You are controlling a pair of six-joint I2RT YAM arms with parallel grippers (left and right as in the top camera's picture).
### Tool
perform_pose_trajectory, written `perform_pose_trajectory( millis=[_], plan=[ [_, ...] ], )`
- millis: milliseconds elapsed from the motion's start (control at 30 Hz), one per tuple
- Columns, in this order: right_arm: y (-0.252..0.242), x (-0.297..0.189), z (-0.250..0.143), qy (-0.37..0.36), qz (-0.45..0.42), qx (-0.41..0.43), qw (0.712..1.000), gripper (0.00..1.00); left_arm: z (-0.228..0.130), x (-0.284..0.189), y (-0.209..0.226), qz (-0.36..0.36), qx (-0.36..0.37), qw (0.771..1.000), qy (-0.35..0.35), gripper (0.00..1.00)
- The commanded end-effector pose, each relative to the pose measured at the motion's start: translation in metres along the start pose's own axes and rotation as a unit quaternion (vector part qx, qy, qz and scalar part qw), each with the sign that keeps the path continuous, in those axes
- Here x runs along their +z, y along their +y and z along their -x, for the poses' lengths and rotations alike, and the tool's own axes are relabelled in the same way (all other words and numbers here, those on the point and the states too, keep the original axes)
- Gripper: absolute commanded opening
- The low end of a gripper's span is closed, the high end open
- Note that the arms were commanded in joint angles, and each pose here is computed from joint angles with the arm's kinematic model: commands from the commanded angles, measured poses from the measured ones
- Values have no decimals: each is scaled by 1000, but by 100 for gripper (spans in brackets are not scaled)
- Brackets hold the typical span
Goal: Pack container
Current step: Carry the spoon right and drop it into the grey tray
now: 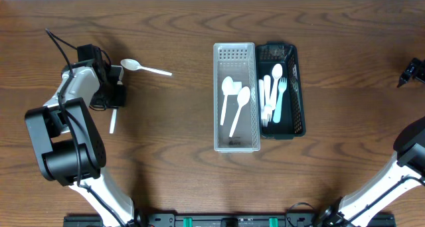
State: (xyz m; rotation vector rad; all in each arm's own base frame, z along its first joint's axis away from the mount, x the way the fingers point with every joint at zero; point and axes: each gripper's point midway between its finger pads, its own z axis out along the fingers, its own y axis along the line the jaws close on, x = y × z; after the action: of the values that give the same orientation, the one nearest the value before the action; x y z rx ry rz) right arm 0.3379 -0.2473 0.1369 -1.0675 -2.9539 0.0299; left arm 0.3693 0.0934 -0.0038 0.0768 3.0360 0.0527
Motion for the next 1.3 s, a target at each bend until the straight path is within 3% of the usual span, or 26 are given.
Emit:
perform_pose_trajectory(
  millis=[0, 300, 567, 833, 967, 1267],
  plan=[
    [-2, 1, 0, 1, 0, 8, 1000, 99, -16, 15, -2, -2, 1, 1000, 28, 6],
    [-2, 1, 0, 1, 0, 8, 1000, 99, -7, 3, 0, 3, -2, 1000, 9, 6],
    [-2, 1, 0, 1, 0, 8, 1000, 99, 43, -75, -17, 1, 25, 993, -112, 6],
    [-2, 1, 0, 1, 0, 8, 1000, 99, 65, -172, -119, -107, 84, 960, -244, 6],
    [-2, 1, 0, 1, 0, 8, 1000, 99, 68, -211, -175, -172, 70, 940, -287, 7],
    [-2, 1, 0, 1, 0, 8, 1000, 99, 49, -233, -271, -279, -8, 926, -253, 6]
  ],
)
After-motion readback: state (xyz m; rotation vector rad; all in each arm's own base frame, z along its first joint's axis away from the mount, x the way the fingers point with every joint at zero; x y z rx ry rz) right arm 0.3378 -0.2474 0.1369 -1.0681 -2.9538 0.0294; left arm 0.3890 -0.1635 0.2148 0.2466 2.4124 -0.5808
